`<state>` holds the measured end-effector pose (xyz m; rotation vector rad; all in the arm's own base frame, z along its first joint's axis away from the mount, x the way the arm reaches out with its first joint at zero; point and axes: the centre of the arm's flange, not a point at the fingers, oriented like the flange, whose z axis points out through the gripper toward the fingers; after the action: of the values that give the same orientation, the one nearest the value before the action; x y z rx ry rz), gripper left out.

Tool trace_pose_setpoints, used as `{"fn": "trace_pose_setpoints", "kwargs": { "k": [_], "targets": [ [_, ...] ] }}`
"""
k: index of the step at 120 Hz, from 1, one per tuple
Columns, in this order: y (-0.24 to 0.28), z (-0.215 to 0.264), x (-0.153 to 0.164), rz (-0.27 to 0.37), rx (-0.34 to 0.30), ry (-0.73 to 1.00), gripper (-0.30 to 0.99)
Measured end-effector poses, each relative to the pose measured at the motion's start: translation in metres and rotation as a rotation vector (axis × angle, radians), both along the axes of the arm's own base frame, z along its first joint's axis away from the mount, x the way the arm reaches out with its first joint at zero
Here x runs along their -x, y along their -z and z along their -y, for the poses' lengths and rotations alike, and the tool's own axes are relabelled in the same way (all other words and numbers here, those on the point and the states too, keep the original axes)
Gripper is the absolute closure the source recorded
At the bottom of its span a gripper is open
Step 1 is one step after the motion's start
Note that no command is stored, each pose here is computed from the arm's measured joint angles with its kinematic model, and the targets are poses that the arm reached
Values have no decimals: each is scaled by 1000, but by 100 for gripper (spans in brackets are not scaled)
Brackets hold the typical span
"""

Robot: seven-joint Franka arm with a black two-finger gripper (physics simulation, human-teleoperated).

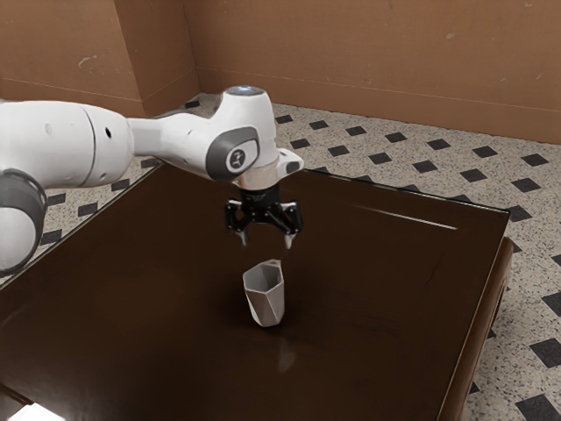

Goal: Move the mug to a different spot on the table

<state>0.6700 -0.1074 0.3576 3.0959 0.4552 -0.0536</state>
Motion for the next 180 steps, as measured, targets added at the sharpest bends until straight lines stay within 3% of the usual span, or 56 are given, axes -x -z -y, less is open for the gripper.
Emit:
{"fn": "trace_pose_setpoints", "kwargs": {
  "k": [33, 70, 122, 146, 180],
  "targets": [
    [60, 8, -15, -78, -15, -6, 0],
    [78, 9, -15, -106, -15, -21, 2],
    [80, 11, -14, -112, -15, -30, 57],
    [50, 14, -19, -125, 3, -36, 67],
    [35, -78, -8, -360, 96, -149, 72]
  ]
}}
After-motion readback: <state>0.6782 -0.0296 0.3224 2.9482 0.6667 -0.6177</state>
